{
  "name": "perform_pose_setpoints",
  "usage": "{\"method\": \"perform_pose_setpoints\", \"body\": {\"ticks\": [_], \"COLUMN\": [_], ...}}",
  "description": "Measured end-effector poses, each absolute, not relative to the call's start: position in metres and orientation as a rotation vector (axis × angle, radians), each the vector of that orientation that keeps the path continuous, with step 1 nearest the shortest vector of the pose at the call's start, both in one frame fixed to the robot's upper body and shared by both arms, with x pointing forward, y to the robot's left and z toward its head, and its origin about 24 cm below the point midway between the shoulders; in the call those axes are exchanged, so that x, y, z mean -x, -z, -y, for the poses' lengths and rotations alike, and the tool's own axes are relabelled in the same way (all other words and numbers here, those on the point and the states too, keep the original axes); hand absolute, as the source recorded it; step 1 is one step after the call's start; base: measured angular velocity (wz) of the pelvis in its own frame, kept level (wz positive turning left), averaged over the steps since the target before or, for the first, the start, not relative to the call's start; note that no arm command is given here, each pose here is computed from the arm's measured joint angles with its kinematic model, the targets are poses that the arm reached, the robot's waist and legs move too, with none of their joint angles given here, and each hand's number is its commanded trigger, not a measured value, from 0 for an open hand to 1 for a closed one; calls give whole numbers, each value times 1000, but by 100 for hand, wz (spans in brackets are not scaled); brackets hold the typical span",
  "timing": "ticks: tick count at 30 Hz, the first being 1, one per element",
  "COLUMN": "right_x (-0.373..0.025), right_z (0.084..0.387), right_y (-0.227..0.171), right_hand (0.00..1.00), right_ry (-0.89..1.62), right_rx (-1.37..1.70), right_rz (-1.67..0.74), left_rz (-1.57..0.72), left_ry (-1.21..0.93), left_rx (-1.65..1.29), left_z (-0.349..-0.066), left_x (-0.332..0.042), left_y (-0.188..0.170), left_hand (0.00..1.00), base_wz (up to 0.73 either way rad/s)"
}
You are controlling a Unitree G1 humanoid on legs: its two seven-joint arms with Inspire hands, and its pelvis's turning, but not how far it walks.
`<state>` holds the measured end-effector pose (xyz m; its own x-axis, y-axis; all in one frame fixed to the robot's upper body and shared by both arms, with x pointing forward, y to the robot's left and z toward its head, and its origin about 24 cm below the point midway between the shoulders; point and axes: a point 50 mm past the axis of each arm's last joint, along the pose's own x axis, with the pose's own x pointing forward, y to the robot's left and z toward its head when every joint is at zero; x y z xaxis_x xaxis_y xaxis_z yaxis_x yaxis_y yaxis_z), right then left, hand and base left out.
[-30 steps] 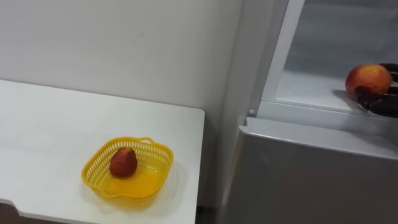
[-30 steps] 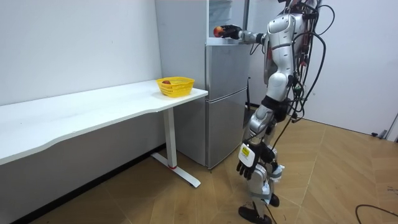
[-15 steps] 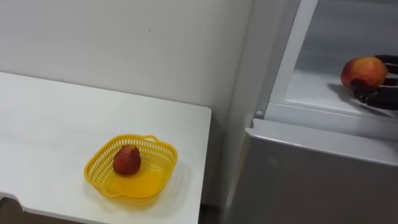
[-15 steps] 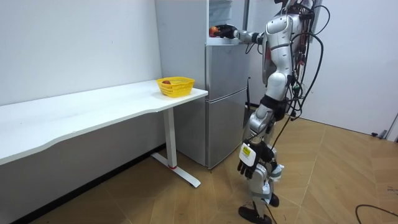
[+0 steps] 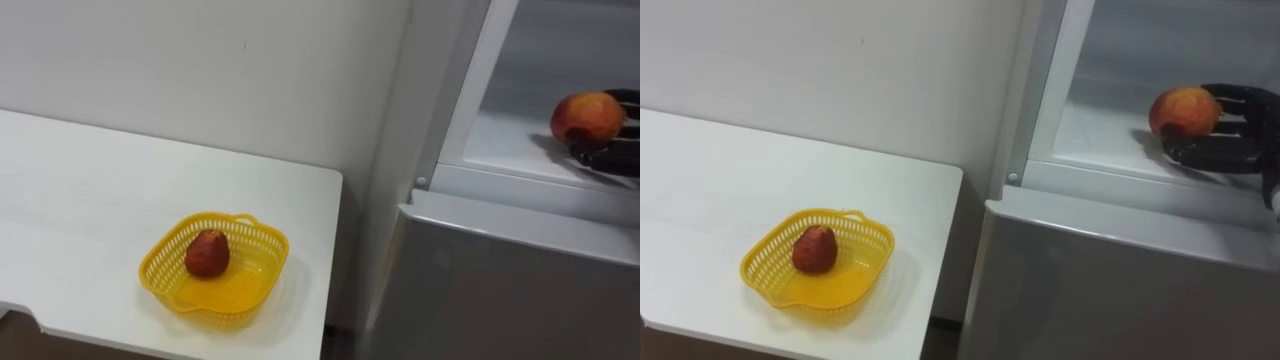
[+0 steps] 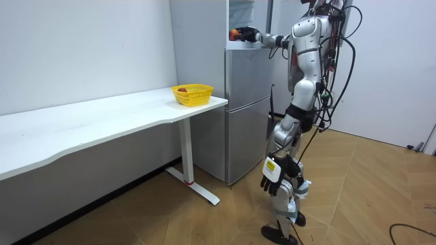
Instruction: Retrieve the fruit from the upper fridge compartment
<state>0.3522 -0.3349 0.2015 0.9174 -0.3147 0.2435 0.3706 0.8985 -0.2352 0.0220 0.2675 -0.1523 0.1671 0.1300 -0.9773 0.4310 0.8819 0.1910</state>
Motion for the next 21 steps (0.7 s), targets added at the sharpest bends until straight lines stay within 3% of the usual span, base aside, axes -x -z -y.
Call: {"method": "perform_pose_setpoints", "body": {"ticks": [17,21], "right_x": [-329,-313], "right_z": [249,246], "right_y": [-213,-213], "right_hand": [100,100], "right_ry": [115,122], "right_rx": [320,324], "right_rz": [475,520], "left_rz": [-1399,-1395], "left_ry": [193,190], "left_rx": [-482,-476], "left_z": [-265,-263], "left_x": [-18,-18], "left_y": [155,155], "left_hand": [0,0], "base_wz": [0,0]}}
